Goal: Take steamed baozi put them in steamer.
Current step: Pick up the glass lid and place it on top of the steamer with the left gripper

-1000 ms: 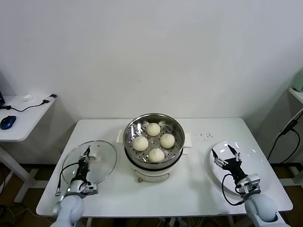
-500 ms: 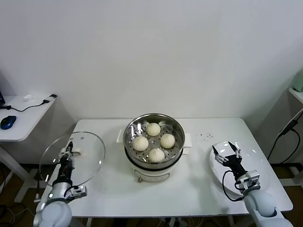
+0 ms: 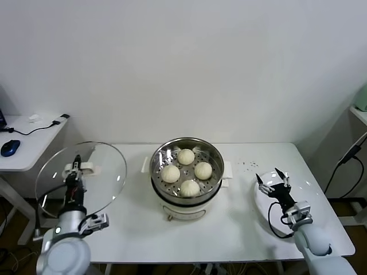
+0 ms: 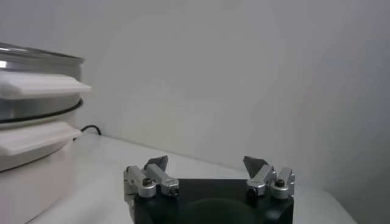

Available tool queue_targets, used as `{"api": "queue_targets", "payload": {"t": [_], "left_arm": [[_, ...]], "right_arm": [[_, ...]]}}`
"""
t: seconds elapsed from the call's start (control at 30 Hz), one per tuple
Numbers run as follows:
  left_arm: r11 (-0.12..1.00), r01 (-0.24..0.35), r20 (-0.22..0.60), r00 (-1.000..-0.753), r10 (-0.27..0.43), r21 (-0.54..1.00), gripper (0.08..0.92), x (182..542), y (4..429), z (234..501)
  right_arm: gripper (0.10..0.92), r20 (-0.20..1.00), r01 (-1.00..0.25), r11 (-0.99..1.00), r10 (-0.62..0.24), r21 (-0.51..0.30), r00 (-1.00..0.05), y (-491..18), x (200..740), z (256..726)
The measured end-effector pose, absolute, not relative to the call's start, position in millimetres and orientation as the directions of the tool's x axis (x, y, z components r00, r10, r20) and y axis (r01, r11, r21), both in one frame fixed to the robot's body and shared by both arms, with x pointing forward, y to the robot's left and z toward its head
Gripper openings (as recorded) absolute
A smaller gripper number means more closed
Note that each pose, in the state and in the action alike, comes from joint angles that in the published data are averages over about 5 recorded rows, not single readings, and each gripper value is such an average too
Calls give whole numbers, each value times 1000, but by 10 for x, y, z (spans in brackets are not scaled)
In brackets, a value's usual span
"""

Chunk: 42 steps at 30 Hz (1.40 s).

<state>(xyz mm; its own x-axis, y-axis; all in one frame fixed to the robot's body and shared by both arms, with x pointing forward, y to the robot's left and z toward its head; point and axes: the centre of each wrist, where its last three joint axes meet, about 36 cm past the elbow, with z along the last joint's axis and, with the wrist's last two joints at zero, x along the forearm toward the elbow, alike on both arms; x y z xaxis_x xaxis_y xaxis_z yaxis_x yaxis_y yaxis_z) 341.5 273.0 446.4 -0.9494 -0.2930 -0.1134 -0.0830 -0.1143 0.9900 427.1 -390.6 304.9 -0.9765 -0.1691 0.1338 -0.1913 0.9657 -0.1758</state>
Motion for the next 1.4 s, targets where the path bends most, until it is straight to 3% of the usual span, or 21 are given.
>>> {"api": "queue_targets", "payload": {"t": [0.3, 0.53, 1.0, 1.4], "left_arm": [[-56, -63, -75, -961, -266, 996, 150, 3714, 2070, 4806], [-11, -59, -60, -974, -219, 998, 150, 3938, 1430, 4900], [57, -12, -5, -993, -117, 998, 150, 4154, 322, 4819], [48, 19, 24, -995, -93, 999, 150, 4307, -77, 4567]], "right_arm": [[823, 129, -179, 966, -157, -188, -979, -3931, 4367, 3050], [823, 125, -166, 967, -143, -193, -982, -3995, 4369, 3049], [823, 117, -142, 970, -120, -196, -986, -4103, 4331, 3060], [823, 113, -127, 973, -106, -195, -988, -4176, 4303, 3056]]}}
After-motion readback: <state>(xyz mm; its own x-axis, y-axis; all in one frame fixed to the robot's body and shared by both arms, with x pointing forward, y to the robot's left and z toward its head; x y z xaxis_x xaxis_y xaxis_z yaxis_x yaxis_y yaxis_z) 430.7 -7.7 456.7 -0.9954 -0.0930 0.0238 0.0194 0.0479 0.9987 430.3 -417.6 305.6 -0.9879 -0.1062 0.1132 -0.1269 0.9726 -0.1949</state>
